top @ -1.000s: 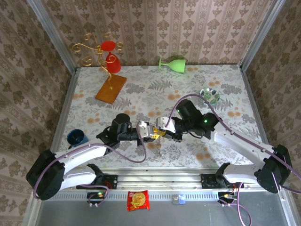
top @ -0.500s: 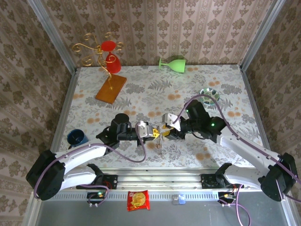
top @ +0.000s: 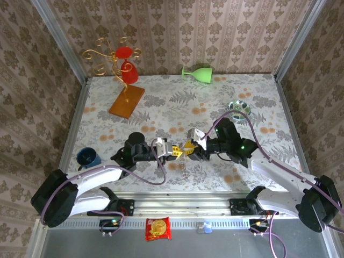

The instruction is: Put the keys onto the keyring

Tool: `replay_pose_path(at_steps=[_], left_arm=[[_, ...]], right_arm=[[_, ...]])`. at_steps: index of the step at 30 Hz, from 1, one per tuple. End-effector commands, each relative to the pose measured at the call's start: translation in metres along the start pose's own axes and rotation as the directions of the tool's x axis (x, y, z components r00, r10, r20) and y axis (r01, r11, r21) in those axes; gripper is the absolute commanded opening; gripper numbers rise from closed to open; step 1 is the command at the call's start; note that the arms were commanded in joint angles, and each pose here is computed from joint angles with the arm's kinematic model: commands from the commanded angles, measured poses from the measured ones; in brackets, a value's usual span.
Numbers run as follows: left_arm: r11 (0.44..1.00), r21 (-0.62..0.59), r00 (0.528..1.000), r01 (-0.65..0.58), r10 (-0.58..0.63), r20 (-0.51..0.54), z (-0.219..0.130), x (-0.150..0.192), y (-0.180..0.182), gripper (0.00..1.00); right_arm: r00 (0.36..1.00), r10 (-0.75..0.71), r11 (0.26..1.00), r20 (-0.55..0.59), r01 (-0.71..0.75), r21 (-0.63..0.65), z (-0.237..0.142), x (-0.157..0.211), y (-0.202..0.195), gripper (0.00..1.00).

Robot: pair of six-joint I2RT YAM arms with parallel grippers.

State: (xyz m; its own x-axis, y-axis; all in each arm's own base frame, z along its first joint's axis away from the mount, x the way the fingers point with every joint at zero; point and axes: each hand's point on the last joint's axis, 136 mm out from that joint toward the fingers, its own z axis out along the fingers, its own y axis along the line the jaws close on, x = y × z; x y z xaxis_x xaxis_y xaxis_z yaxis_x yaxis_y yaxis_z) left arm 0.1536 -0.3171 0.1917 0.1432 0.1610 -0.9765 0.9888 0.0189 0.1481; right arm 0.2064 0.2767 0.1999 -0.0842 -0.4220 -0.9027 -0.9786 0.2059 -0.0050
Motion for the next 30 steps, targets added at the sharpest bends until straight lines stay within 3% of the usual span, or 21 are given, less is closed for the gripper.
replay_pose_path(at_steps=[1, 7, 9, 11, 14, 20, 30], left_arm=[[1.0, 0.014, 0.998, -0.01, 0.009, 0.057, -0.001, -0.012, -0.001, 0.0], [1.0, 0.01, 0.998, -0.011, 0.01, 0.063, -0.002, -0.012, -0.001, 0.0], [1.0, -0.005, 0.998, -0.008, 0.009, 0.059, -0.002, -0.012, 0.002, 0.08], [1.0, -0.029, 0.999, -0.005, 0.006, 0.047, -0.002, -0.01, 0.005, 0.23], [0.999, -0.043, 1.0, -0.013, 0.013, 0.011, -0.004, -0.007, 0.007, 0.26], [0.999, -0.013, 0.997, -0.035, 0.034, -0.074, -0.005, -0.001, 0.004, 0.24], [0.998, 0.012, 0.993, -0.066, 0.067, -0.094, -0.003, -0.005, 0.006, 0.18]], right_arm=[[0.999, 0.018, 0.999, 0.038, -0.017, -0.03, 0.004, -0.004, 0.003, 0.27], [0.999, 0.025, 0.999, 0.029, -0.024, -0.047, 0.005, -0.003, 0.004, 0.06], [1.0, 0.022, 0.998, 0.022, -0.021, -0.053, 0.004, -0.004, 0.006, 0.0], [1.0, 0.01, 0.999, 0.004, -0.01, -0.048, 0.003, -0.003, 0.005, 0.0], [0.998, -0.031, 0.999, -0.06, 0.029, -0.04, 0.0, 0.002, 0.006, 0.0], [0.971, -0.128, 0.991, -0.2, 0.118, -0.064, 0.0, 0.012, 0.01, 0.0], [0.924, -0.247, 0.966, -0.293, 0.211, -0.147, 0.01, 0.005, 0.017, 0.0]])
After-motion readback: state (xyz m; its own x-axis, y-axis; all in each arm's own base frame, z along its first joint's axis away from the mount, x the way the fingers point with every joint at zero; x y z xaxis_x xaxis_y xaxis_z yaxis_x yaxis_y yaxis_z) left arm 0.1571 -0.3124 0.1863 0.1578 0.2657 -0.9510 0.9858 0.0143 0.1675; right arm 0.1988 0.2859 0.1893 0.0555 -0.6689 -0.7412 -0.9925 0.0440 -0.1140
